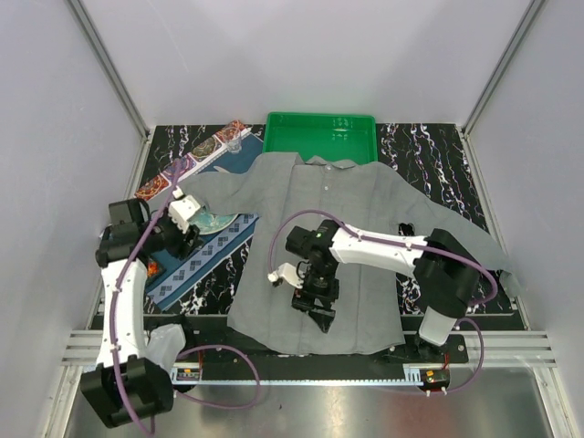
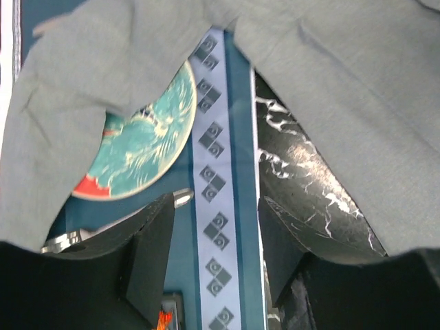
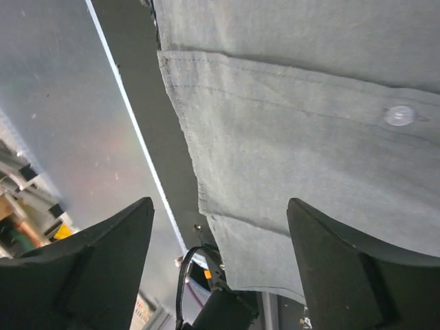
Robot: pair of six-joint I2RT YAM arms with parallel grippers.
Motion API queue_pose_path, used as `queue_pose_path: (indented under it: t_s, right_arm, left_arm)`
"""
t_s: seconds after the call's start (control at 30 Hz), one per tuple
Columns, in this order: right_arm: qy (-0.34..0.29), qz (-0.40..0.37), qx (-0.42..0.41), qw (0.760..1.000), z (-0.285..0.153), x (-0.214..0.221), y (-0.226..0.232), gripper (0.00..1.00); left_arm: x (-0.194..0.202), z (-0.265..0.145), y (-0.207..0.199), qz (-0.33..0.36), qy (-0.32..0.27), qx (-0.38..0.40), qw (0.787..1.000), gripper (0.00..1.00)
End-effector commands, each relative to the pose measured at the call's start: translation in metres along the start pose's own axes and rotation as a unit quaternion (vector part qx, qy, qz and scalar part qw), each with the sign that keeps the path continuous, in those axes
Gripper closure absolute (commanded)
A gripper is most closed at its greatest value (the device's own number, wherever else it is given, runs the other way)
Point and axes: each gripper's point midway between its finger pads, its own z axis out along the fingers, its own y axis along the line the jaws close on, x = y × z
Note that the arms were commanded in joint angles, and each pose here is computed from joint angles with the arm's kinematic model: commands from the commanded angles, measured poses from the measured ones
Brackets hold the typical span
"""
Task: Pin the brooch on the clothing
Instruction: Pick up the brooch from the corner of the board.
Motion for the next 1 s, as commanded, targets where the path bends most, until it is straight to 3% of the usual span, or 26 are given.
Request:
queue_pose_path:
  t_s: [0.0, 0.13, 0.23, 0.4, 0.53, 0.7, 0.97]
  right_arm:
    - [-0.108, -0.041, 0.056, 0.992, -0.046, -0.036, -0.007, 0.13]
    - [-0.187, -0.022, 0.103, 0.977, -0.096, -0.047, -0.028, 0.01]
    - [-0.239, -0.001, 0.139, 0.961, -0.137, -0.048, -0.045, 0.0]
    - [-0.273, 0.011, 0.186, 0.944, -0.181, -0.048, -0.06, 0.0]
    - [-0.277, 0.049, 0.185, 0.942, -0.199, -0.048, -0.077, 0.0]
    - [-0.291, 0.09, 0.168, 0.938, -0.218, -0.047, -0.088, 0.0]
    - [-0.271, 0.103, 0.15, 0.945, -0.217, -0.046, -0.097, 0.0]
  left_arm:
    - [0.002, -0.021, 0.008, -0.06, 0.025, -0.006, 0.998, 0.44]
    - [0.023, -0.035, 0.032, -0.086, 0.11, -0.054, 0.989, 0.36]
    - [0.036, -0.051, 0.042, -0.086, 0.179, -0.072, 0.977, 0.28]
    - [0.067, -0.075, 0.048, -0.062, 0.285, -0.08, 0.953, 0.28]
    - [0.105, -0.092, 0.05, -0.036, 0.385, -0.07, 0.92, 0.34]
    - [0.127, -0.089, 0.042, 0.058, 0.412, 0.007, 0.909, 0.4]
    - [0.154, -0.083, 0.041, 0.198, 0.434, 0.144, 0.867, 0.42]
